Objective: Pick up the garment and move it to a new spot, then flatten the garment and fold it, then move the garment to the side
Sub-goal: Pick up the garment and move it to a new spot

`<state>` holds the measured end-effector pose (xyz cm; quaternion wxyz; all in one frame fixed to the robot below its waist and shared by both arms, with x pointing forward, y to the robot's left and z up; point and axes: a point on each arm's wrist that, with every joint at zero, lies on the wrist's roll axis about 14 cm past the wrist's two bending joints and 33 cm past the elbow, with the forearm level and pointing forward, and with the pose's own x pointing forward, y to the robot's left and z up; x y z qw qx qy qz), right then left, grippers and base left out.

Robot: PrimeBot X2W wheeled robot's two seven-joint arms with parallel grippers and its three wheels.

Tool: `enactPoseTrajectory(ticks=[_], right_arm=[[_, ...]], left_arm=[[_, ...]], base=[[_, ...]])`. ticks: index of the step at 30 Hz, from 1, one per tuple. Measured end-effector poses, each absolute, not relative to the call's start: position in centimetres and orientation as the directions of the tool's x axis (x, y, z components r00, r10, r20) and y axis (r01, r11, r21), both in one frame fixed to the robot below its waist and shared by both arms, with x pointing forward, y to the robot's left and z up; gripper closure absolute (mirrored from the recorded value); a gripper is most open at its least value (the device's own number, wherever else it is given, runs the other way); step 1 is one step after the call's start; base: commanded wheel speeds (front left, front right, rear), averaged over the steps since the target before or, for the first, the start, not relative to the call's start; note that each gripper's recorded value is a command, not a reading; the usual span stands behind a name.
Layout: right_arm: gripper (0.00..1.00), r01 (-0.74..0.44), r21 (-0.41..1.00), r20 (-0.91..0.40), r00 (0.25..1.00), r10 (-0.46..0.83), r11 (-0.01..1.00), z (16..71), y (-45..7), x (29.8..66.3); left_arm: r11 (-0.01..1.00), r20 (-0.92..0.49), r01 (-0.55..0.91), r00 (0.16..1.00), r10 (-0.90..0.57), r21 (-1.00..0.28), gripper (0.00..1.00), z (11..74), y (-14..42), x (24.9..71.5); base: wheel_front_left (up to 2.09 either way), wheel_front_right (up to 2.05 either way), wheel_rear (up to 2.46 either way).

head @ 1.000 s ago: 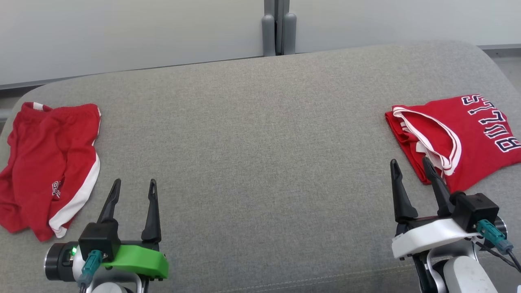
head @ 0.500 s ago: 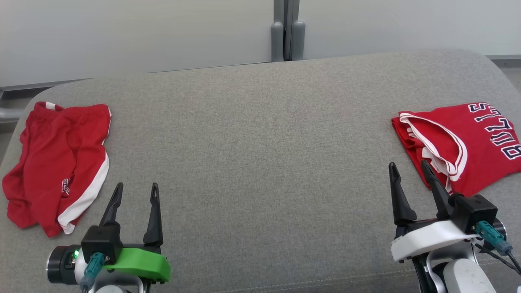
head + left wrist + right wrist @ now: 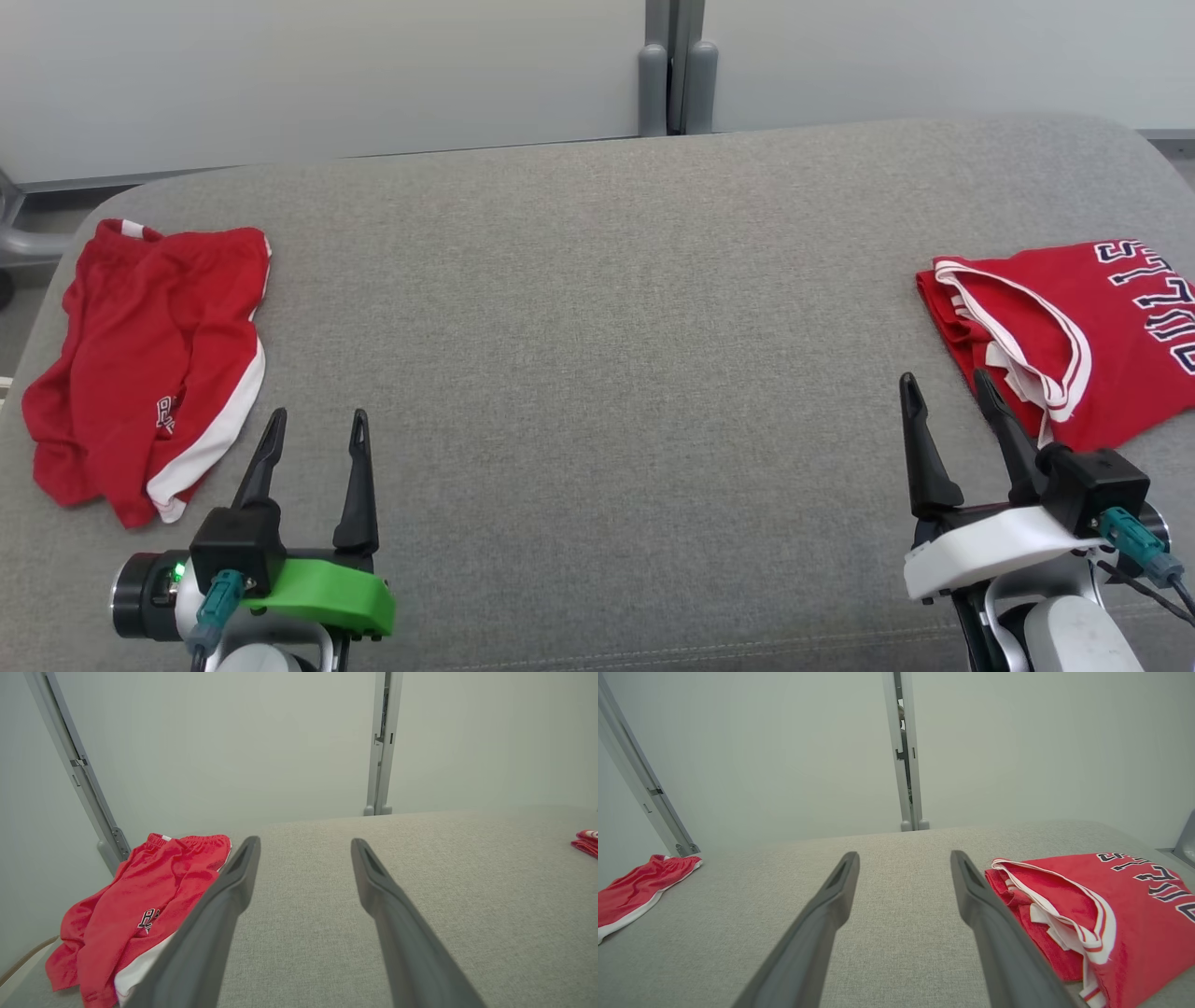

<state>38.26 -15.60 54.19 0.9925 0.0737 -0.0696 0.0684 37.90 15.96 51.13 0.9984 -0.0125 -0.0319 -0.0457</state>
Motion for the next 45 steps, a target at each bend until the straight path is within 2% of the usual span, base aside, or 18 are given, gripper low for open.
enactPoseTrajectory(ticks=[10, 21, 27, 38, 45], right_arm=[[0.00, -0.262, 0.137, 0.141, 0.960, 0.243, 0.955, 54.2, -11.5, 39.4], [0.00, -0.451, 0.151, 0.134, 0.891, 0.433, 0.880, 53.9, -4.1, 40.6], [0.00, -0.513, 0.156, 0.130, 0.858, 0.497, 0.844, 53.8, -1.4, 40.7], [0.00, -0.529, 0.168, 0.115, 0.849, 0.516, 0.832, 53.3, -0.7, 40.8], [0.00, -0.524, 0.171, 0.093, 0.852, 0.516, 0.835, 52.6, -0.7, 41.3]], left_arm=[[0.999, 0.092, -0.026, 0.995, 0.028, -0.028, 0.00, 52.1, 19.6, 36.5], [0.972, 0.088, -0.232, 0.968, 0.234, -0.037, 0.00, 52.1, 25.7, 32.2], [0.953, 0.081, -0.300, 0.950, 0.302, -0.037, 0.00, 51.9, 27.6, 30.3], [0.954, 0.078, -0.297, 0.951, 0.300, -0.047, 0.00, 51.9, 27.7, 30.1], [0.976, 0.054, -0.212, 0.975, 0.215, -0.053, 0.00, 54.1, 28.4, 33.9]], base=[[0.00, 0.00, 0.00], [0.00, 0.00, 0.00], [0.00, 0.00, 0.00], [0.00, 0.00, 0.00], [0.00, 0.00, 0.00]])
